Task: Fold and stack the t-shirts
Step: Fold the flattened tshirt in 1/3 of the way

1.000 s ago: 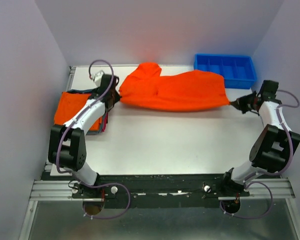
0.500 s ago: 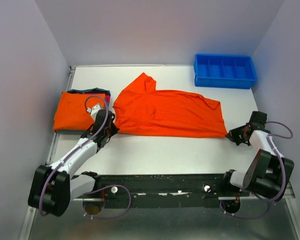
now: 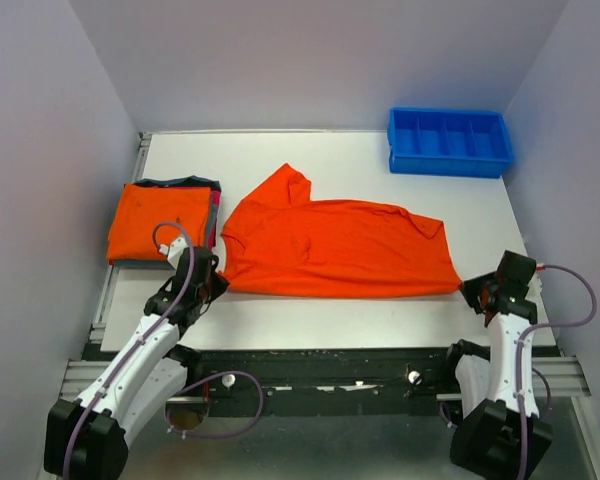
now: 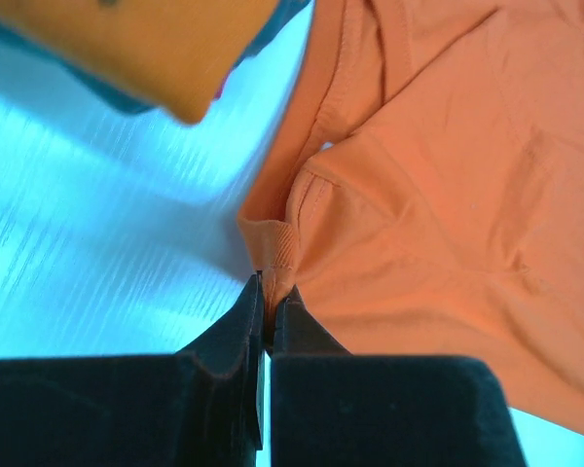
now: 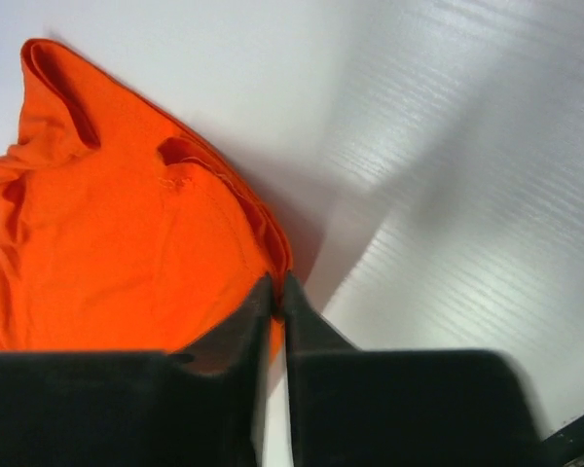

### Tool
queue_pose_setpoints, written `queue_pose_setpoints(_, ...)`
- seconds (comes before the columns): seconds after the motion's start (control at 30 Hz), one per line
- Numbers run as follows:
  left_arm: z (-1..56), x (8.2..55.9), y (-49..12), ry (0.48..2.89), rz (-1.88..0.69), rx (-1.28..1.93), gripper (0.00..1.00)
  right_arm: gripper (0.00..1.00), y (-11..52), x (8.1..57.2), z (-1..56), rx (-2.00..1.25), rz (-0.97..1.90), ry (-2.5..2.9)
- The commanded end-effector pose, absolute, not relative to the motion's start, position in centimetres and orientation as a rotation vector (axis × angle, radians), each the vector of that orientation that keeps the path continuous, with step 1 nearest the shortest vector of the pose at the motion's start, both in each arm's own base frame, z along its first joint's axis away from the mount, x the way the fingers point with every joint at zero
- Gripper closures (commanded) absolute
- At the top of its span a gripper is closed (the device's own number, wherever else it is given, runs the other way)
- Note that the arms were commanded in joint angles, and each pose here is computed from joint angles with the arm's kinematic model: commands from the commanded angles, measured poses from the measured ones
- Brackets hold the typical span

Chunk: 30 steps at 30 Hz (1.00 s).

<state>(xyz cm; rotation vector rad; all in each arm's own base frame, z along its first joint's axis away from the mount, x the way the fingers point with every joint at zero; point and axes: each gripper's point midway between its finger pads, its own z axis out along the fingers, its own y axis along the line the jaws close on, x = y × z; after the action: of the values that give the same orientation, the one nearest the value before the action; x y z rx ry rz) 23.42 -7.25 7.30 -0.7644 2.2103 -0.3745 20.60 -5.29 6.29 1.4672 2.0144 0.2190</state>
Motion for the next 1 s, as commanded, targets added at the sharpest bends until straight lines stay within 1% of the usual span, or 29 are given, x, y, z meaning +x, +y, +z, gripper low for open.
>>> queue_pose_setpoints(0.0, 4.5, 20.5, -7.2, 2.323, -0.357, -0.818, 0.86, 0.55, -5.1, 19.5, 5.9, 1.45, 0.205, 1.988)
queue_pose_setpoints(0.03, 4.4, 20.4, -7.4, 2.327, -0.362, -0.818, 0.66, 0.38, -5.3, 19.9, 6.4, 1.407, 0.208, 1.97)
queue_pose_setpoints(0.07, 4.4, 20.4, -7.4, 2.329, -0.363, -0.819, 0.47, 0.29, -5.5, 20.1, 7.0, 1.389, 0.209, 1.958)
queue_pose_setpoints(0.1, 4.6, 20.4, -7.4, 2.329, -0.359, -0.821, 0.34, 0.26, -5.5, 20.7, 7.9, 1.334, 0.22, 1.955)
queue_pose_setpoints(0.13, 5.2, 20.6, -7.7, 2.324, -0.368, -0.797, 0.18, 0.26, -5.4, 21.6, 8.9, 1.252, 0.242, 1.962)
queue_pose_setpoints(0.17, 6.1, 21.1, -7.8, 2.309, -0.375, -0.76, 0.1, 0.26, -5.4, 22.5, 9.9, 1.179, 0.259, 1.968)
queue_pose_setpoints(0.2, 7.0, 21.5, -7.8, 2.297, -0.366, -0.728, 0.09, 0.28, -5.5, 23.3, 10.6, 1.101, 0.253, 2.006)
queue_pose_setpoints(0.27, 9.8, 22.9, -7.9, 2.25, -0.351, -0.646, 0.07, 0.29, -5.8, 24.7, 12.2, 1.039, 0.238, 2.071)
queue_pose_setpoints(0.3, 10.8, 23.4, -7.7, 2.243, -0.32, -0.619, 0.07, 0.3, -5.3, 25.6, 12.2, 0.977, 0.259, 2.116)
queue_pose_setpoints(0.4, 15.2, 26.2, -8.7, 2.154, -0.349, -0.5, 0.07, 0.37, -3.7, 28.6, 12.5, 0.849, 0.285, 2.178)
queue_pose_setpoints(0.5, 17.2, 29.0, -10.0, 2.116, -0.368, -0.43, 0.07, 0.38, -1.8, 30.8, 12.2, 0.78, 0.277, 2.236)
queue_pose_setpoints(0.6, 18.2, 32.2, -11.0, 2.078, -0.374, -0.434, 0.08, 0.38, -0.9, 32.2, 10.9, 0.829, 0.322, 2.268)
queue_pose_setpoints(0.7, 18.7, 35.9, -12.3, 2.031, -0.394, -0.45, 0.1, 0.39, -1.5, 32.8, 9.2, 0.938, 0.296, 2.271)
queue_pose_setpoints(0.8, 18.5, 39.2, -13.3, 2.037, -0.371, -0.466, 0.13, 0.44, -1.9, 33.2, 7.8, 1.039, 0.279, 2.261)
queue_pose_setpoints(0.83, 18.7, 40.3, -13.6, 2.033, -0.368, -0.469, 0.13, 0.47, -1.9, 33.3, 7.3, 1.063, 0.28, 2.264)
queue_pose_setpoints(0.97, 19.0, 43.6, -14.4, 2.034, -0.342, -0.452, 0.15, 0.49, -1.7, 34.5, 6.2, 1.111, 0.312, 2.259)
